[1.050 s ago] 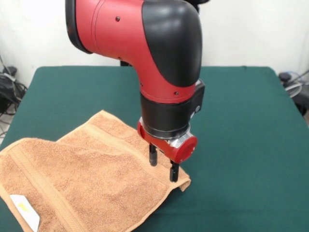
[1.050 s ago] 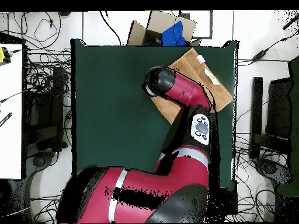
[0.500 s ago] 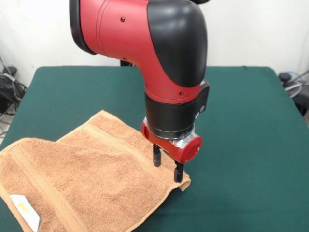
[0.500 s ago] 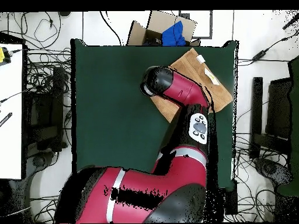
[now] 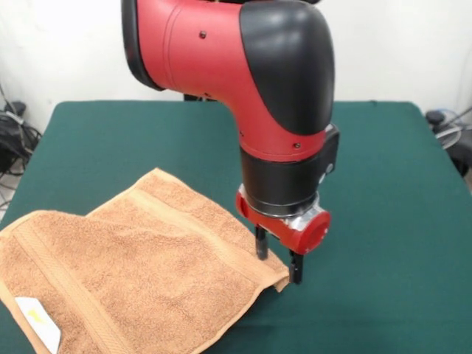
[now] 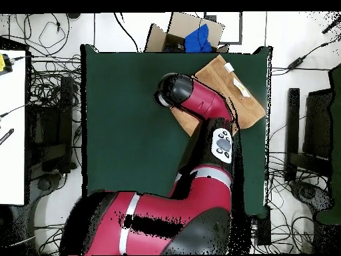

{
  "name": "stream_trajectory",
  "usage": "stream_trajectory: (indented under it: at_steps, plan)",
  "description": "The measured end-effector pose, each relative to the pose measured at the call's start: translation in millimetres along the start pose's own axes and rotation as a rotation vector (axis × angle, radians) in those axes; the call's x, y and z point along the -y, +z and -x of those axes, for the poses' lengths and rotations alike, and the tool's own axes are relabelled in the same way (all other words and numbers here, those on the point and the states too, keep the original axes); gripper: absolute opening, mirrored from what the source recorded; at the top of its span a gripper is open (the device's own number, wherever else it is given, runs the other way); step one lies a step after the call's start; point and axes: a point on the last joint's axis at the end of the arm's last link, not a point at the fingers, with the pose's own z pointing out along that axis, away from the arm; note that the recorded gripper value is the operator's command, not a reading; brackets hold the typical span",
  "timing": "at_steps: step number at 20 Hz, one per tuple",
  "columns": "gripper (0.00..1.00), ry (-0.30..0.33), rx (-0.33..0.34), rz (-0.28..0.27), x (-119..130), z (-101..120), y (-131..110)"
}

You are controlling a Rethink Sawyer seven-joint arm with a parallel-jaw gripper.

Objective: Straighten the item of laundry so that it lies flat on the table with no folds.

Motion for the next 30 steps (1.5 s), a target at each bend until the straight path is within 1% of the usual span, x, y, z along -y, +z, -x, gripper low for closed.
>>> stream_trajectory:
  at_steps: [2,4,11,14,17,18,20,22,26,29,30]
  plan:
    - [1.0,0.0,-0.003,0.005,-3.6,-2.6,0.1]
    - [1.0,-0.002,-0.007,0.013,-12.3,-9.0,-0.3]
    - [1.0,-0.012,-0.018,0.021,-24.2,-13.2,-2.4]
    - [1.0,-0.03,-0.057,0.002,-27.0,-11.7,-2.5]
    - [1.0,-0.069,-0.114,-0.072,-18.5,-8.3,-0.1]
    - [1.0,-0.094,-0.145,-0.134,-8.1,-5.6,1.9]
    - [1.0,-0.107,-0.158,-0.171,-1.1,-4.1,3.5]
    - [1.0,-0.124,-0.17,-0.222,9.1,-2.2,4.9]
    - [1.0,-0.155,-0.174,-0.329,32.3,3.1,-2.2]
    - [1.0,-0.174,-0.15,-0.402,47.9,9.3,-13.7]
    - [1.0,-0.182,-0.13,-0.431,53.9,12.7,-19.2]
